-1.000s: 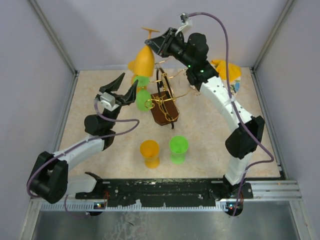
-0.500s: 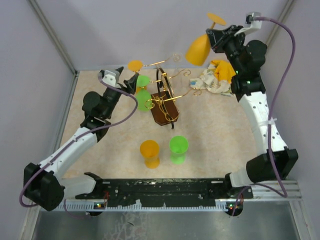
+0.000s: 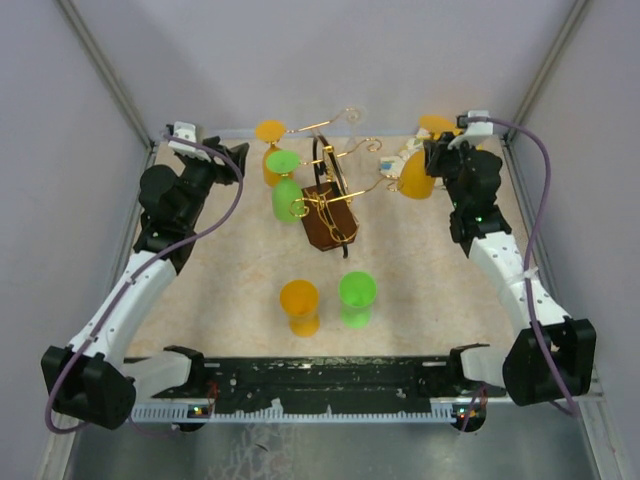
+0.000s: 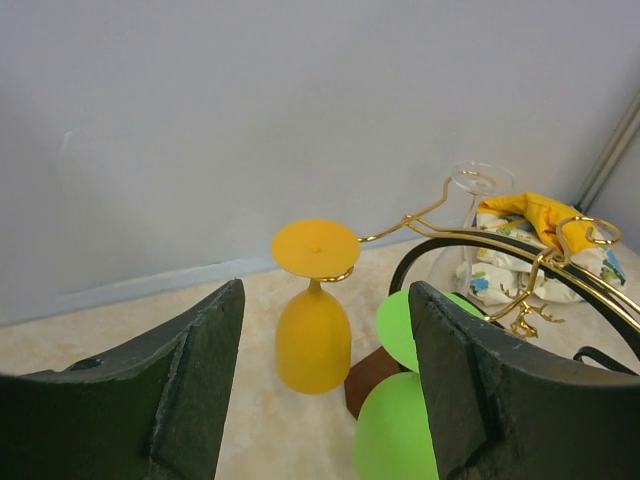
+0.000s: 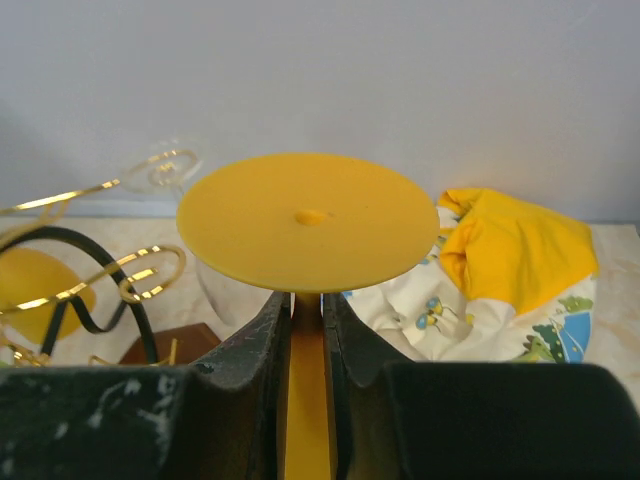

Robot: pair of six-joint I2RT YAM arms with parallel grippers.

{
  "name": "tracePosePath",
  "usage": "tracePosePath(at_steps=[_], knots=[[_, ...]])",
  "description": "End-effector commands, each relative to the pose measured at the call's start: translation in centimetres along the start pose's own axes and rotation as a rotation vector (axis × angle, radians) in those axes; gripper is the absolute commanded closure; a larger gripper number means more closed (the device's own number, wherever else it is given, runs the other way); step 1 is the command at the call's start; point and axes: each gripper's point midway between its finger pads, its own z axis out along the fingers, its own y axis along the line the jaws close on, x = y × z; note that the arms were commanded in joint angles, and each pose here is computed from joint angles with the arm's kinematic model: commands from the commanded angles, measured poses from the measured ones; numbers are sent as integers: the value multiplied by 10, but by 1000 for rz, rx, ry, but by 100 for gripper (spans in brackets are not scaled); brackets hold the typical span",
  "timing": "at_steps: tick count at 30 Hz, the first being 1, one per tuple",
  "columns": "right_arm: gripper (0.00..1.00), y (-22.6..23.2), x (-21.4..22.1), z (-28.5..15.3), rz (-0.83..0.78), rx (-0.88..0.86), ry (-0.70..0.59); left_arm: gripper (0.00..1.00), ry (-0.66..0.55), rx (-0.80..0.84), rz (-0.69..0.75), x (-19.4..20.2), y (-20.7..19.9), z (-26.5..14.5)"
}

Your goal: Place the wine glass upside down on the wine glass rack

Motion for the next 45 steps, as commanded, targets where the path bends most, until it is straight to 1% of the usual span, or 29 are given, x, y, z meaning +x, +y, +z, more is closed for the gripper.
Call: tracePosePath(at_steps=[1,6,13,16,19,23,33,39,45], knots=[[100,-6,-40,-4,-90,30,-204,28,15,31,-26,3,-5,-6],[100,2,-10,5,-112,-42,-173,28,18,43,-26,8,-6,-7],[100,36,21,6,-87,-262,-148,28,22,54,-22,13,-7,-5],[100,44,35,11,-87,-318,-126,28,25,66,-26,15,-9,-4],[100,52,41,13,-92,-374,-142,28,27,72,-25,17,-9,-3],[100,70,44,13,-116,-493,-172,28,25,75,-21,18,-9,-3],[100,99,66,7,-167,-720,-124,28,35,81,-17,24,-10,-1],[100,102,81,12,-189,-765,-83,28,46,79,-18,30,-9,0],[100,102,81,15,-175,-824,-118,28,46,80,-17,31,-9,0]])
